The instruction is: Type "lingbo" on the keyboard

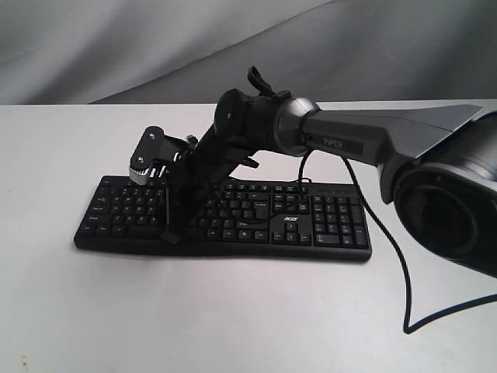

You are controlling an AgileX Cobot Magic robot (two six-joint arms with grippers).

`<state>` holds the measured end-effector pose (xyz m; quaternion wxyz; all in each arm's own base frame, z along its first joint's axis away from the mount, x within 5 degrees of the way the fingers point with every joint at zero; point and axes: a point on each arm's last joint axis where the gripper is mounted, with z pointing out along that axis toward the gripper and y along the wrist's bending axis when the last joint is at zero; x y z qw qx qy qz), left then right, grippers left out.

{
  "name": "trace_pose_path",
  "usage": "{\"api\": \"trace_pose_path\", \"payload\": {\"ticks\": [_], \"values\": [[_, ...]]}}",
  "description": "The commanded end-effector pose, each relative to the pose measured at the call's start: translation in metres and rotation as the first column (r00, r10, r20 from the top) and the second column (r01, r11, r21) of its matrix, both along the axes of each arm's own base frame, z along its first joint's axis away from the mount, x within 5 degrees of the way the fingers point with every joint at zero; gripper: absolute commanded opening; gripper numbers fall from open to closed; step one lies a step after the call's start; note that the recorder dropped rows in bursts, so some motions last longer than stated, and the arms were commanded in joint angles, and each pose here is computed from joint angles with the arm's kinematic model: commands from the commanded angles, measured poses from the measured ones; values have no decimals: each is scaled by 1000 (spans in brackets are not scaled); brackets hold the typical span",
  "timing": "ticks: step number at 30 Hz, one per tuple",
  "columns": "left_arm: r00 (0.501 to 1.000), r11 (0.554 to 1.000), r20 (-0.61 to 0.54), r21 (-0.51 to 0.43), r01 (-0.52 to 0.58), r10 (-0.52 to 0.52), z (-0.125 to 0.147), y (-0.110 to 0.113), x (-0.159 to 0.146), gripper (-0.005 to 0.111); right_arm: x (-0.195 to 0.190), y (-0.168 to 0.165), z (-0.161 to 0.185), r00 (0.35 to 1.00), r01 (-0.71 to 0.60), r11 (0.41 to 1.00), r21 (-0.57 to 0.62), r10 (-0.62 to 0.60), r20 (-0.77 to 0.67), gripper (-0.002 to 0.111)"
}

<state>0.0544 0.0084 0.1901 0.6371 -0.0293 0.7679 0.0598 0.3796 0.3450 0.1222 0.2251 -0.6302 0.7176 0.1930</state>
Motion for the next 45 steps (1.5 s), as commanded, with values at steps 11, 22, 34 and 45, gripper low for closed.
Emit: {"api": "trace_pose_path", "payload": {"ticks": [11,22,34,45], "values": [[1000,1000,6,-5,0,0,-1,0,0,1,3,-7,14,999,10,1000,-14,-9,39,0],[1000,1000,6,-5,0,0,-1,0,0,1,23,-46,19,994,107,990,-87,-104,33,0],[1000,1000,6,-5,0,0,-1,0,0,1,25,-50,16,992,129,989,-72,-129,10,0],[1000,1000,6,-5,0,0,-1,0,0,1,27,-50,9,990,139,988,-74,-138,15,0]]}}
